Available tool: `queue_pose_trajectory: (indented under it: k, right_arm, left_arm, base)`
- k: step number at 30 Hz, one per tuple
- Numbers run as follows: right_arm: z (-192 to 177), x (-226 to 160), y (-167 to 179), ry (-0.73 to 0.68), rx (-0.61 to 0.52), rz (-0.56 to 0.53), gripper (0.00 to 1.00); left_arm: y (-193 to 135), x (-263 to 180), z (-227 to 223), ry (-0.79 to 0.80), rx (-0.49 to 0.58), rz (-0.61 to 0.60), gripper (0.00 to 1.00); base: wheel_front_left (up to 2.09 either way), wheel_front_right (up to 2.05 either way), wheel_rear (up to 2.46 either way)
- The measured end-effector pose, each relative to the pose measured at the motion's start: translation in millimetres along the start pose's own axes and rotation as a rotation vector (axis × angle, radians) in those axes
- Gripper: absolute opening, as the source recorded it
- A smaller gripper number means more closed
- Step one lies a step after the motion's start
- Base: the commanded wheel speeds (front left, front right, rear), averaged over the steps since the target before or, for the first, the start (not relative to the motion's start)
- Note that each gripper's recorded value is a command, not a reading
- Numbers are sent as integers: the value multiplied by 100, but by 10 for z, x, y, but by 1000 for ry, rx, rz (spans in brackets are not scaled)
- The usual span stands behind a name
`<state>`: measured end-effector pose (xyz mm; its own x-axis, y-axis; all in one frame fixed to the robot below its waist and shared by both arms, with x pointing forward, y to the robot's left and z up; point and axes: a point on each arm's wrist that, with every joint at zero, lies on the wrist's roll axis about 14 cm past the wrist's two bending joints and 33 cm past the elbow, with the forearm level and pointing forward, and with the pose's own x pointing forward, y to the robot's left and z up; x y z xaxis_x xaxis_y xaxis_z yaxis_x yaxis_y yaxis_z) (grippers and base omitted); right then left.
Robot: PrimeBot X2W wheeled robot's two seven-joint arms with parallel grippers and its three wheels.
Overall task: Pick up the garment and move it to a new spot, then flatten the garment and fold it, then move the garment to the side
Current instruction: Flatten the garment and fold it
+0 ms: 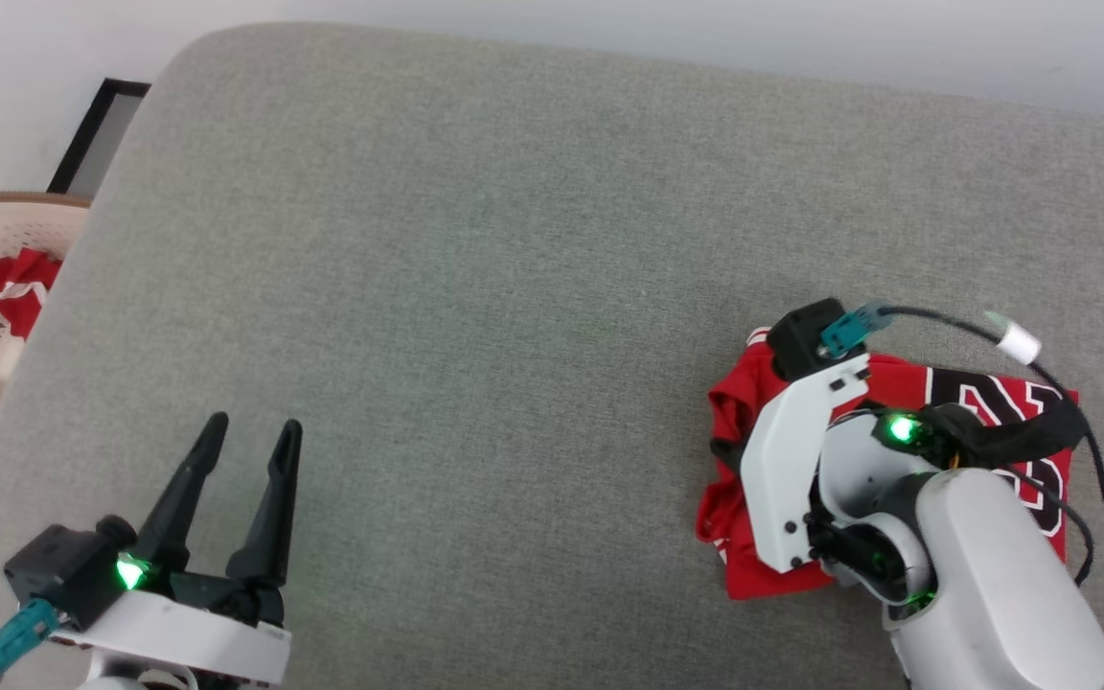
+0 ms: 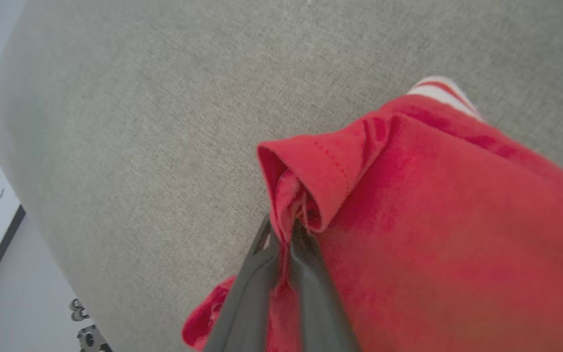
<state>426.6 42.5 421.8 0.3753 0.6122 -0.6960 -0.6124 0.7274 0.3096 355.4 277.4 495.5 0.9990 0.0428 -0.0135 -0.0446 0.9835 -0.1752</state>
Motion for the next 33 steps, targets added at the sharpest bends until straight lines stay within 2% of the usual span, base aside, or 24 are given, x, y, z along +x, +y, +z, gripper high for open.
queue_pose_trajectory:
  k: [3, 4, 6, 7, 14, 21, 27, 33]
  right_arm:
    - [-46, 37, -2, 0, -1, -1, 0]
    - [-43, 36, 1, -11, 6, 4, 4]
    - [-20, 26, 17, -38, 22, 18, 51]
    - [6, 15, 24, -53, 31, 27, 100]
    - [228, -223, 11, -179, 58, 32, 100]
    - [477, -657, -341, -394, 110, -76, 100]
    - [361, -951, -706, -560, 124, -213, 100]
    - [84, -1224, -1060, -678, 104, -382, 100]
  left_arm:
    - [-21, 44, 11, -4, 2, -11, 100]
    - [-28, 56, 7, -3, 3, -15, 100]
    - [-45, 84, 7, -3, 5, -24, 100]
    - [-52, 98, 10, -4, 6, -29, 100]
    - [-134, 214, 63, -23, 6, -70, 100]
    - [-304, 368, 32, -21, -5, -131, 100]
    - [-443, 487, -43, -5, -25, -174, 100]
    - [-528, 551, -117, 13, -42, -196, 100]
  base:
    - [0, 0, 0]
    - [0, 0, 0]
    - [0, 0, 0]
    - [0, 0, 0]
    - [0, 0, 0]
    - [0, 0, 0]
    - [0, 0, 0]
    - [0, 0, 0]
